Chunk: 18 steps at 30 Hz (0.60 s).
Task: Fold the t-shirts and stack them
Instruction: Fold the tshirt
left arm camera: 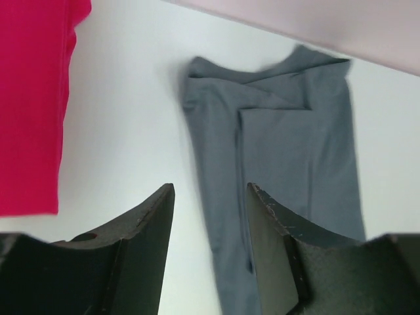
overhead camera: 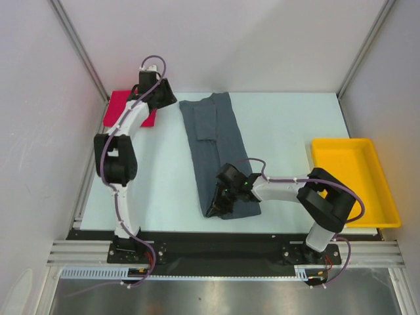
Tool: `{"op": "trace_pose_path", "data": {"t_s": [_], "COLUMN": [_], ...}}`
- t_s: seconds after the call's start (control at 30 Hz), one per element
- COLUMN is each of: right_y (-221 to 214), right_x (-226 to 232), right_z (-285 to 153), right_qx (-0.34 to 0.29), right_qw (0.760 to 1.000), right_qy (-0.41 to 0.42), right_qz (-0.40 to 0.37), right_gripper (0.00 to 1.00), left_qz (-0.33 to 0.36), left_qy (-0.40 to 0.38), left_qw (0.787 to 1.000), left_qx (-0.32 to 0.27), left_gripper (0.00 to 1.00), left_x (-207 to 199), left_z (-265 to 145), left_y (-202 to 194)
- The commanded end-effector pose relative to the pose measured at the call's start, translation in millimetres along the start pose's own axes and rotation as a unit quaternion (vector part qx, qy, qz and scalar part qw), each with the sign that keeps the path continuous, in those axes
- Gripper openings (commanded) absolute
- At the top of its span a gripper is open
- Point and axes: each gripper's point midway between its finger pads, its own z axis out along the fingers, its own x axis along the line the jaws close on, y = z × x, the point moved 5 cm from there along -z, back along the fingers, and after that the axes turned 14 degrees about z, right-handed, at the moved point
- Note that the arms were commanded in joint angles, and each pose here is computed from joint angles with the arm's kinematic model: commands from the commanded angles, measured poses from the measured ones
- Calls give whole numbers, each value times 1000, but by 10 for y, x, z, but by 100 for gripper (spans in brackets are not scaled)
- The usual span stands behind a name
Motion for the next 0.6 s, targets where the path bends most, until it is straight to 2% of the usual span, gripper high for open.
{"op": "trace_pose_path", "data": {"t_s": [0.0, 0.03, 0.07, 0.17, 0.2, 0.27, 0.3, 0.37, 0.4, 0.47, 0.53, 0.57], "right_y": [-274, -294, -349, -397, -399, -406, -386, -311, -256, -40, 71, 232], "right_x": [407, 381, 414, 533, 546, 576, 550, 478, 428, 208, 36, -65], "right_z": [20, 86, 86, -18, -72, -239, -298, -531, -594, -800, -928, -996], "right_qx": [50, 58, 71, 79, 76, 79, 76, 63, 54, 26, 37, 28], "right_qw": [995, 995, 992, 985, 983, 974, 973, 968, 968, 971, 973, 978], "right_qy": [42, 24, 24, 30, 32, 34, 22, 19, 19, 9, 13, 11], "right_qz": [-71, -82, -99, -149, -165, -209, -217, -241, -243, -238, -227, -206], "right_gripper": [13, 22, 40, 66, 71, 79, 80, 81, 81, 82, 82, 81], "left_qz": [51, 49, 49, 48, 44, 34, 27, 24, 19, 13, -8, -17], "left_qy": [-11, -15, -22, -31, -34, -47, -56, -61, -61, -83, -103, -122], "left_qw": [998, 998, 998, 998, 998, 998, 997, 997, 996, 994, 989, 988], "left_qx": [-45, -43, -38, -16, 5, 9, 36, 35, 68, 68, 110, 96], "left_gripper": [54, 54, 55, 59, 60, 61, 61, 60, 59, 57, 58, 58], "left_x": [-248, -262, -278, -290, -278, -327, -323, -397, -377, -505, -615, -685], "left_z": [-743, -840, -928, -1251, -1316, -1600, -1639, -1951, -1968, -2225, -2353, -2499], "left_y": [295, 260, 208, -19, -193, -293, -545, -692, -1008, -1207, -1606, -1650]}}
